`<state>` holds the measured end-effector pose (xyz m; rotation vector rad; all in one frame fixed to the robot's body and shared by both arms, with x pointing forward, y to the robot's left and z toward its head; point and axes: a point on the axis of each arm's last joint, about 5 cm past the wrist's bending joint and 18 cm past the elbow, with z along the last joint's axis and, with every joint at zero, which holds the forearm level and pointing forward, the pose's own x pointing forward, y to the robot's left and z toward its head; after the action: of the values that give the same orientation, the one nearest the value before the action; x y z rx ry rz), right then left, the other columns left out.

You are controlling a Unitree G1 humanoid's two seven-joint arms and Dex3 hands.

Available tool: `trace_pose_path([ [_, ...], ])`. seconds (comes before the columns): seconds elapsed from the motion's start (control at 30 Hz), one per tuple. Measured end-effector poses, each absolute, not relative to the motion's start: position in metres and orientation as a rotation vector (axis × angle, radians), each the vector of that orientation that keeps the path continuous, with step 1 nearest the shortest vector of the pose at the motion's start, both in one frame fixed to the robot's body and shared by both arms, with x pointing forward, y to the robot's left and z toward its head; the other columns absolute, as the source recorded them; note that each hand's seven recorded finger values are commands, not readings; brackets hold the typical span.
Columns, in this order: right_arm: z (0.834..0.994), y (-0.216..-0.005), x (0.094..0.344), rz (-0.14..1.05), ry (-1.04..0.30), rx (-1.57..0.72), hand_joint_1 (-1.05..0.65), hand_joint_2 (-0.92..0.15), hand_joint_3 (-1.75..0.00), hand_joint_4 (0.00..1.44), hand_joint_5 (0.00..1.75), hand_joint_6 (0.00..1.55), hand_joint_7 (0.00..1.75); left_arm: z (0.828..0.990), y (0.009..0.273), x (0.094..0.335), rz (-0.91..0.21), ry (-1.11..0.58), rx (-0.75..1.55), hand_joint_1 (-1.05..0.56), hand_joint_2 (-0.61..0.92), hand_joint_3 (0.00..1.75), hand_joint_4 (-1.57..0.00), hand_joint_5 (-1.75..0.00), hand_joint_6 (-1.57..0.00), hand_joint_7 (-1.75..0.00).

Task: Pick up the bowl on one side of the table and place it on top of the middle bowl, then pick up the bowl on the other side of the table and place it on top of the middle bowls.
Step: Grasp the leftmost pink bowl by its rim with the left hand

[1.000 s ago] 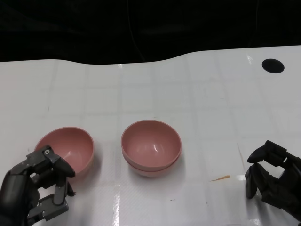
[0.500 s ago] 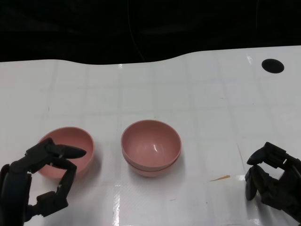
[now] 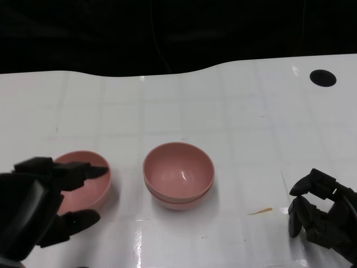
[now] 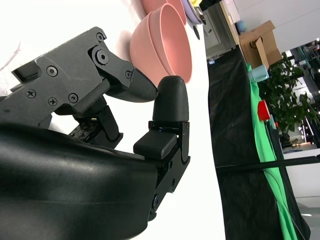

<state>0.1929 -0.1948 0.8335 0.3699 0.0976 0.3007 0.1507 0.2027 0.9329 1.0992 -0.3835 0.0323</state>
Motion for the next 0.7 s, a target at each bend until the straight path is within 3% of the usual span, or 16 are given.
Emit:
trace_pose_path([
  [0.3, 0.834, -0.193, 0.195, 0.304, 0.090, 0.357, -0.13, -0.55, -1.05, 0.86, 1.75, 0.75, 1.54, 0.938, 0.198, 0.160, -0.052, -0.273, 1.259, -0.78, 0.86, 0.00, -0.65, -0.01, -0.72, 0.00],
  [0.7, 0.834, -0.191, 0.196, 0.302, 0.089, 0.365, -0.13, -0.55, -1.03, 0.87, 1.75, 0.76, 1.53, 0.941, 0.196, 0.170, -0.107, -0.226, 1.343, -0.83, 0.87, 0.00, -0.64, 0.00, -0.69, 0.00],
])
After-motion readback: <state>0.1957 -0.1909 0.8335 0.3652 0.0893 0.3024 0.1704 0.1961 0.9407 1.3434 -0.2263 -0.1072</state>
